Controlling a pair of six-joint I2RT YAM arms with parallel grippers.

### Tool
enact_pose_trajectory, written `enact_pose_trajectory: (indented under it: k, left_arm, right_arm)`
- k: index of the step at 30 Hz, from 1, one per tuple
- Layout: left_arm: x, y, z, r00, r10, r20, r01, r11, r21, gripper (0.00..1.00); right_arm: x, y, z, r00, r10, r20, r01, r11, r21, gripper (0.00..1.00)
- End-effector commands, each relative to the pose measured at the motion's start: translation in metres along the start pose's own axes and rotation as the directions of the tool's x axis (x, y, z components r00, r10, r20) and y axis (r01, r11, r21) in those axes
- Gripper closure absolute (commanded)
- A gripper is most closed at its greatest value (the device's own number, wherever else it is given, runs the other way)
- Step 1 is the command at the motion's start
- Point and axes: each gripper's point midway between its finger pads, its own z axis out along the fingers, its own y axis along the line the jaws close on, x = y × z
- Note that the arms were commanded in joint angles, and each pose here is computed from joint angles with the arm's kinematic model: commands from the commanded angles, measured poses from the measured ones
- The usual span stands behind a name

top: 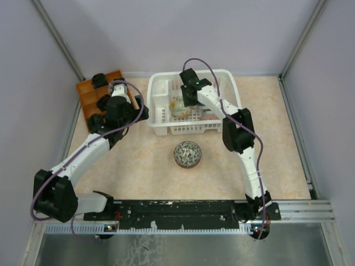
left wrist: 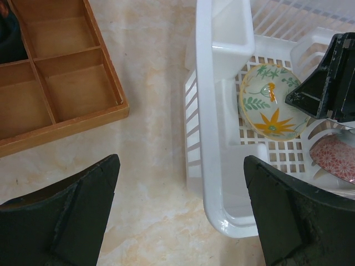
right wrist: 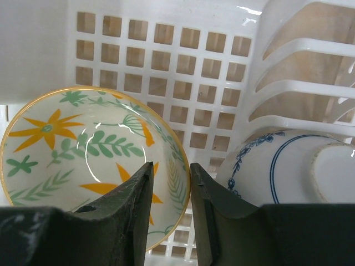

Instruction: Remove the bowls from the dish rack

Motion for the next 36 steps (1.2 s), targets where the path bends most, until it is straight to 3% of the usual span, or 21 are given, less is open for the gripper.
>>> enact_pose_trajectory:
  k: [1, 9, 16, 27, 36]
  left_arm:
    - [-0.005, -0.001, 0.003, 1.0, 0.001, 0.025, -0.001, 1.0, 0.004, 0.01]
    - [-0.008, -0.001, 0.001, 0.999, 0.003, 0.033, -0.003, 1.0, 0.005, 0.01]
    - [-0.01, -0.002, 0.002, 0.999, 0.004, 0.035, -0.004, 1.0, 0.004, 0.01]
    - [-0.013, -0.004, 0.003, 0.999, 0.005, 0.039, -0.006, 1.0, 0.007, 0.01]
    - [-0.012, -0.003, 0.004, 0.999, 0.006, 0.038, -0.006, 1.0, 0.006, 0.01]
  right_arm:
    - [-0.004, 0.003, 0.005, 1.0, 0.006, 0.018, -0.006, 1.0, -0.024, 0.68]
    - [-0.001, 0.006, 0.008, 1.0, 0.012, 0.009, -0.012, 0.999, -0.04, 0.79]
    - [-0.001, 0.008, 0.006, 0.999, 0.041, 0.021, -0.039, 0.998, -0.057, 1.0]
    - [-0.045, 0.008, -0.036, 0.965, 0.15, 0.214, -0.123, 0.983, -0.138, 1.0]
    - [-0.077, 0.005, -0.069, 0.945, 0.161, 0.283, -0.124, 0.982, -0.144, 1.0]
